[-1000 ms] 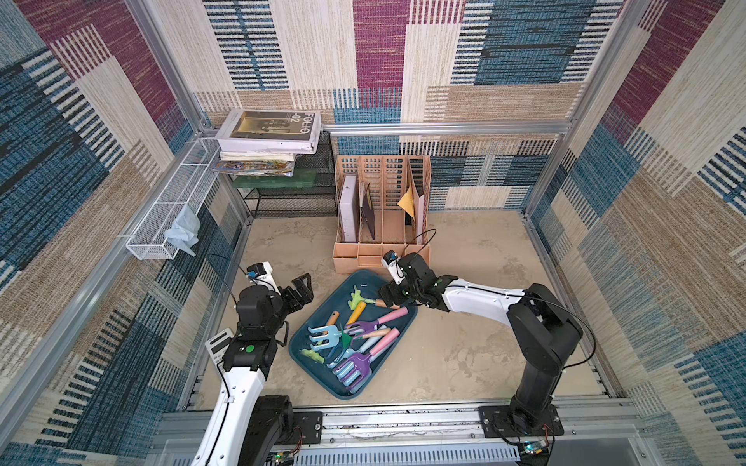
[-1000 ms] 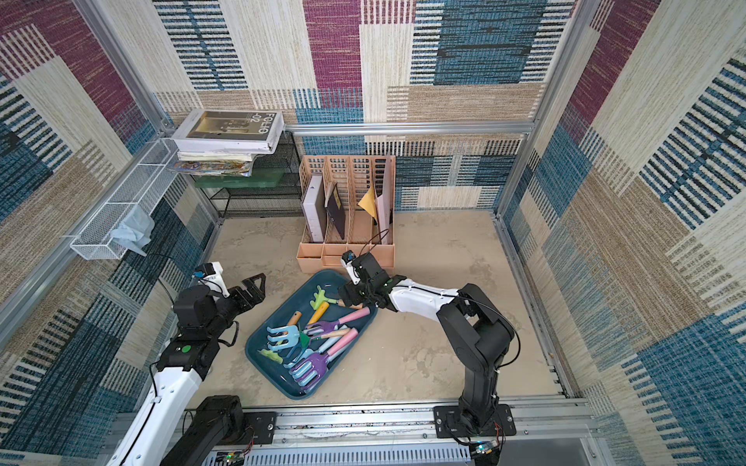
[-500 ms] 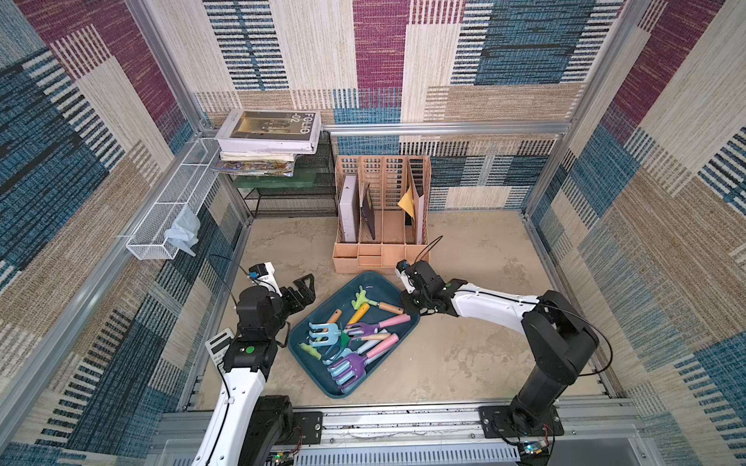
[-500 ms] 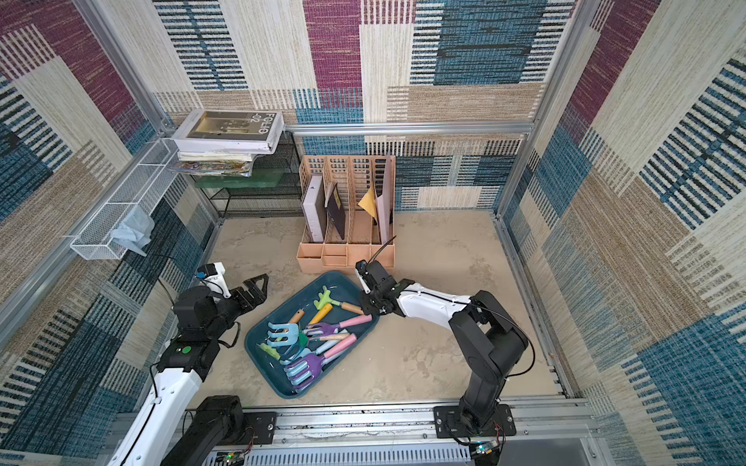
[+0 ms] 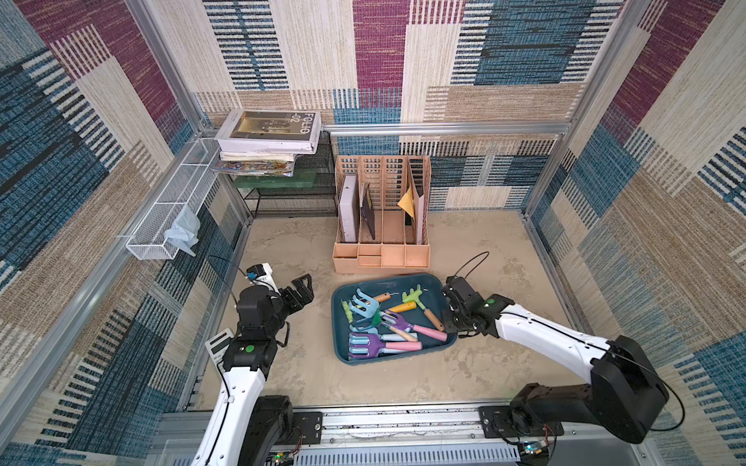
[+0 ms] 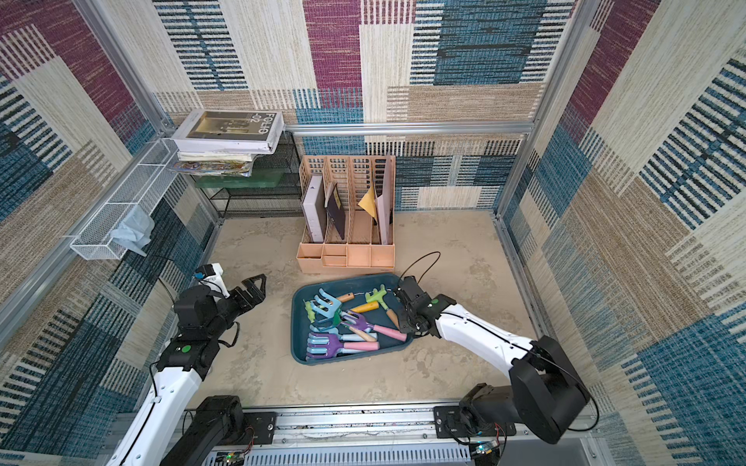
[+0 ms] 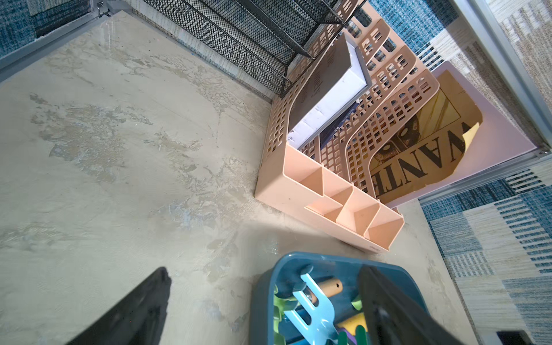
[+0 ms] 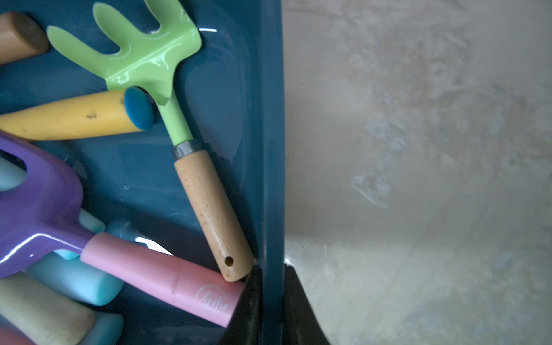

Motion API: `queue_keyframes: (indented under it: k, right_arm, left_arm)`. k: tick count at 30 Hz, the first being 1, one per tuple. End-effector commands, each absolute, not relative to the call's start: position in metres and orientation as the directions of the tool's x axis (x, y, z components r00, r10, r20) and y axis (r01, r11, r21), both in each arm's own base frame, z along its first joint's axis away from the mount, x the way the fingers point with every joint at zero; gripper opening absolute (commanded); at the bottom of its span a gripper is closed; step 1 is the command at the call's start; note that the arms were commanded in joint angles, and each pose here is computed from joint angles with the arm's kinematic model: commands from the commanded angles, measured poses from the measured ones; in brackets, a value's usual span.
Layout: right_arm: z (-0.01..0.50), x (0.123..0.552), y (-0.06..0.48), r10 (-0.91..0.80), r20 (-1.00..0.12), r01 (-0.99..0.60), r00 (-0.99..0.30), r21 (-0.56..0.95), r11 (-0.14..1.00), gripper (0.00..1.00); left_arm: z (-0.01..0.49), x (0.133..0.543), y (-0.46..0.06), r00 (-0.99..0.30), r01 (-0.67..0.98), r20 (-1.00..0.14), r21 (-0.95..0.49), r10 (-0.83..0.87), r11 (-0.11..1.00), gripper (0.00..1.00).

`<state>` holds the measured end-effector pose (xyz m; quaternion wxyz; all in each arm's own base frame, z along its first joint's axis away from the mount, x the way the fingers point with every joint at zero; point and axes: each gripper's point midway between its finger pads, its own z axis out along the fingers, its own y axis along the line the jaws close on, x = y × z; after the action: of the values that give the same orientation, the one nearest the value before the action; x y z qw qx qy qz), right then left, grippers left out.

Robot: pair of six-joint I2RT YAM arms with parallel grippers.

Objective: Take the hand rake out of the storage box
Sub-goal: Move the storage box to the center of the board.

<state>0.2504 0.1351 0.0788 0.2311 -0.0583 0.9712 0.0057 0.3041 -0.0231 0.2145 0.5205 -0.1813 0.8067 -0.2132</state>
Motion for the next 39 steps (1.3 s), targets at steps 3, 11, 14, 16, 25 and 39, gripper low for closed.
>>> queue_keyframes:
  k: [3,11,14,16,25,39]
  right_arm:
    - [0.084,0.237,0.097,0.037,-0.441,0.048,-0.897,-0.014,0.999,0.2]
    - [0.156,0.304,0.187,-0.205,-0.694,-0.387,-0.69,0.115,0.915,0.57]
    - [0.152,0.341,0.213,-0.352,-0.663,-0.488,-0.661,0.023,0.873,0.63]
    - [0.137,0.365,0.224,-0.436,-0.627,-0.523,-0.645,-0.053,0.851,0.66]
    - [0.095,0.401,0.303,-0.624,-0.601,-0.708,-0.498,-0.133,0.694,0.64]
    - [0.062,0.369,0.267,-0.646,-0.501,-0.677,-0.575,-0.151,0.72,0.3]
  left_arm:
    - [0.216,0.304,-0.02,-0.377,-0.077,-0.768,-0.532,-0.518,0.844,0.99]
    - [0.218,0.301,-0.019,-0.365,-0.081,-0.772,-0.53,-0.52,0.844,1.0]
    - [0.218,0.299,-0.018,-0.36,-0.083,-0.776,-0.526,-0.518,0.846,1.0]
    - [0.219,0.298,-0.016,-0.351,-0.086,-0.781,-0.523,-0.517,0.848,0.99]
    - [0.217,0.294,-0.01,-0.334,-0.112,-0.799,-0.494,-0.501,0.862,0.99]
    - [0.212,0.294,-0.004,-0.339,-0.142,-0.805,-0.468,-0.487,0.872,1.0]
